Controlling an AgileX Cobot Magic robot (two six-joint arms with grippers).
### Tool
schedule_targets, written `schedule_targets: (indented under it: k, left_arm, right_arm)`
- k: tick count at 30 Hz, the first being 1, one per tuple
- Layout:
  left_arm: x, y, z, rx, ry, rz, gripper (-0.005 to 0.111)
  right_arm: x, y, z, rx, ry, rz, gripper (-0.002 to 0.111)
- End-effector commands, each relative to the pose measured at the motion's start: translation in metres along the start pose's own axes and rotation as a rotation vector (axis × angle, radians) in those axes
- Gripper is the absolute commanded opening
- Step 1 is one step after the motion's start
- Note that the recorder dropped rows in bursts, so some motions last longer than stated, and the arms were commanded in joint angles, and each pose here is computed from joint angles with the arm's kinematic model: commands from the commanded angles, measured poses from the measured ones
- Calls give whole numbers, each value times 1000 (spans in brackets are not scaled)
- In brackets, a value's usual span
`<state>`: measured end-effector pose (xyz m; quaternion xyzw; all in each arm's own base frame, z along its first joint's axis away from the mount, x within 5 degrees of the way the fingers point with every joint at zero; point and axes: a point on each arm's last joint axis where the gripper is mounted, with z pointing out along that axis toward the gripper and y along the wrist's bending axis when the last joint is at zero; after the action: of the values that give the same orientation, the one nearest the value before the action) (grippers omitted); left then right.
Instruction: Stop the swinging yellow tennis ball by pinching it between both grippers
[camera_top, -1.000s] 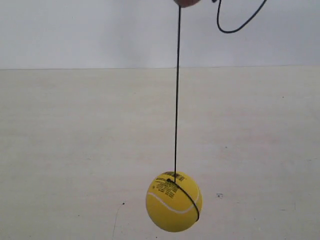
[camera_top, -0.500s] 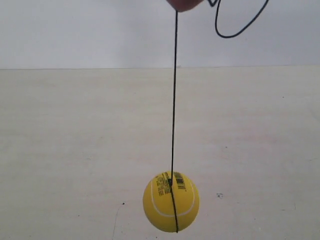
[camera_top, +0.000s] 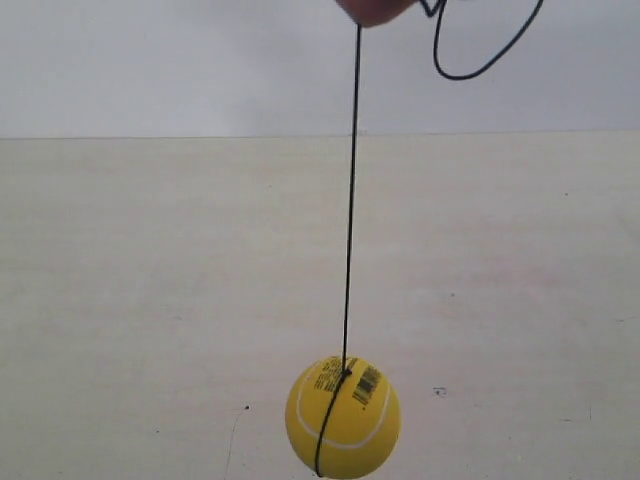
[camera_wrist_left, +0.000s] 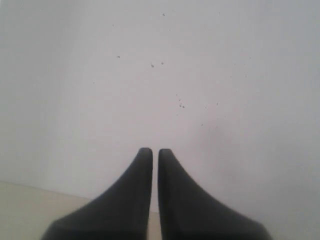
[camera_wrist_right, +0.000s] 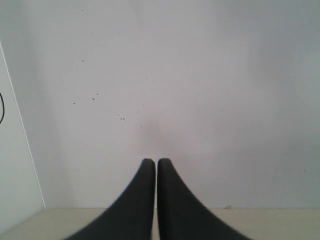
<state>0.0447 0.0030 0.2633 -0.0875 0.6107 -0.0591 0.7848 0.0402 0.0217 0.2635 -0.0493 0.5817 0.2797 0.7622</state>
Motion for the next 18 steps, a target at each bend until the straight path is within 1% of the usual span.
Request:
schedule_targets:
  k: [1,5,7,11,14,18]
  left_arm:
    - [18,4,1,-12,16,1,5]
    - [37,9,0,-18,34,23,5]
    - [38,9,0,-14,11,23,5]
    - [44,10,0,-25,82,68,5]
    - [48,11,-1,-28,128,125,5]
    - [59,13,-3,-32,260,212,5]
  right_arm:
    - [0,1,-1,-7,-9,-2,0]
    - [0,1,-1,-7,-9,-2,0]
    - [0,1,-1,-7,-9,-2,0]
    - [0,1,-1,-7,-9,-2,0]
    - [0,1,-1,-7,-9,-2,0]
    - [0,1,-1,-7,-9,-2,0]
